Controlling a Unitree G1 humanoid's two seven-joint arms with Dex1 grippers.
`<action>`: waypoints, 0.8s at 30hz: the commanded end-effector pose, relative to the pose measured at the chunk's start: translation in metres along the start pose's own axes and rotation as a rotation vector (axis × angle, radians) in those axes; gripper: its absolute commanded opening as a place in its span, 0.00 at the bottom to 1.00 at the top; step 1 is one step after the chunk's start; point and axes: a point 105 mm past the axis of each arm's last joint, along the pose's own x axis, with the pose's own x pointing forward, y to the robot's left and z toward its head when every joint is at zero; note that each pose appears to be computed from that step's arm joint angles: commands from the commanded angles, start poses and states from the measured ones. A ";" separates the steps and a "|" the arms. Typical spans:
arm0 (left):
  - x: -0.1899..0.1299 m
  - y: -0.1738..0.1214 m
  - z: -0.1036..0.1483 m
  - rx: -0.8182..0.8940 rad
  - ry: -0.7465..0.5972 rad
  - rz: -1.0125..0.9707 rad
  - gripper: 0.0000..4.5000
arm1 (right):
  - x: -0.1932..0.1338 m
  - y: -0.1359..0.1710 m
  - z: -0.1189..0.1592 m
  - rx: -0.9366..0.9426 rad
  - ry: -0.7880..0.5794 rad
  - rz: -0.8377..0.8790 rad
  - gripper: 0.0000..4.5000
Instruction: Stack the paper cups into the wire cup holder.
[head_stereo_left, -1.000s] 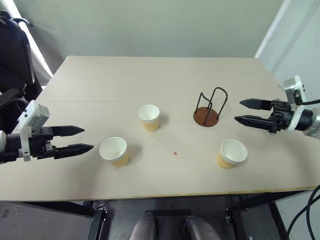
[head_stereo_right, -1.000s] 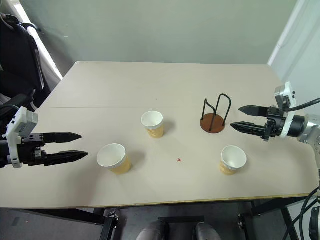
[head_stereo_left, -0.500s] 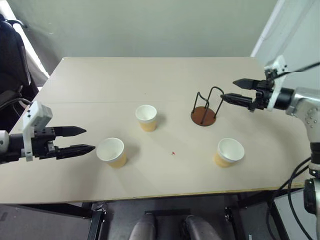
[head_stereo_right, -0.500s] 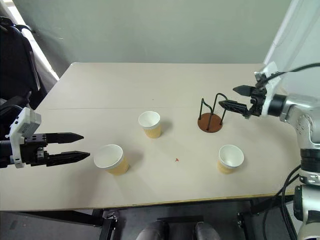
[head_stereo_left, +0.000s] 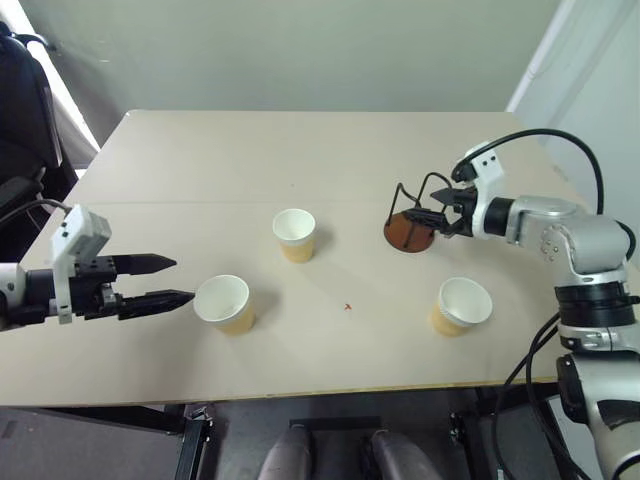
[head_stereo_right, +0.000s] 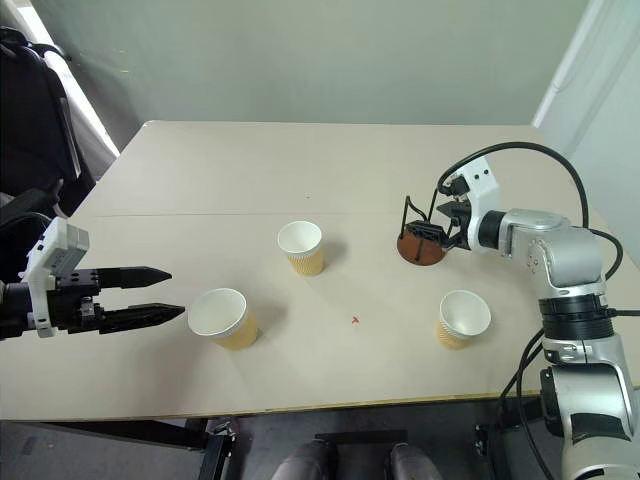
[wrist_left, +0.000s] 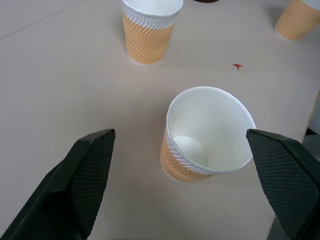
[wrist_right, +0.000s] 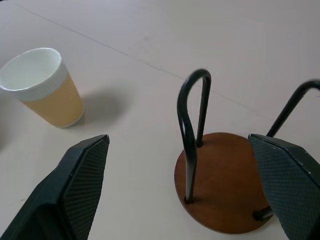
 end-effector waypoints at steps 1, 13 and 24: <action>-0.004 -0.002 0.008 0.029 -0.021 0.015 1.00 | 0.003 -0.001 0.010 -0.037 -0.027 -0.021 1.00; -0.009 -0.005 0.006 0.026 -0.016 0.038 1.00 | 0.014 -0.012 0.010 -0.042 -0.042 -0.050 0.21; -0.007 -0.004 0.004 0.021 -0.008 0.035 1.00 | -0.038 0.097 0.042 -0.254 -0.134 0.647 0.00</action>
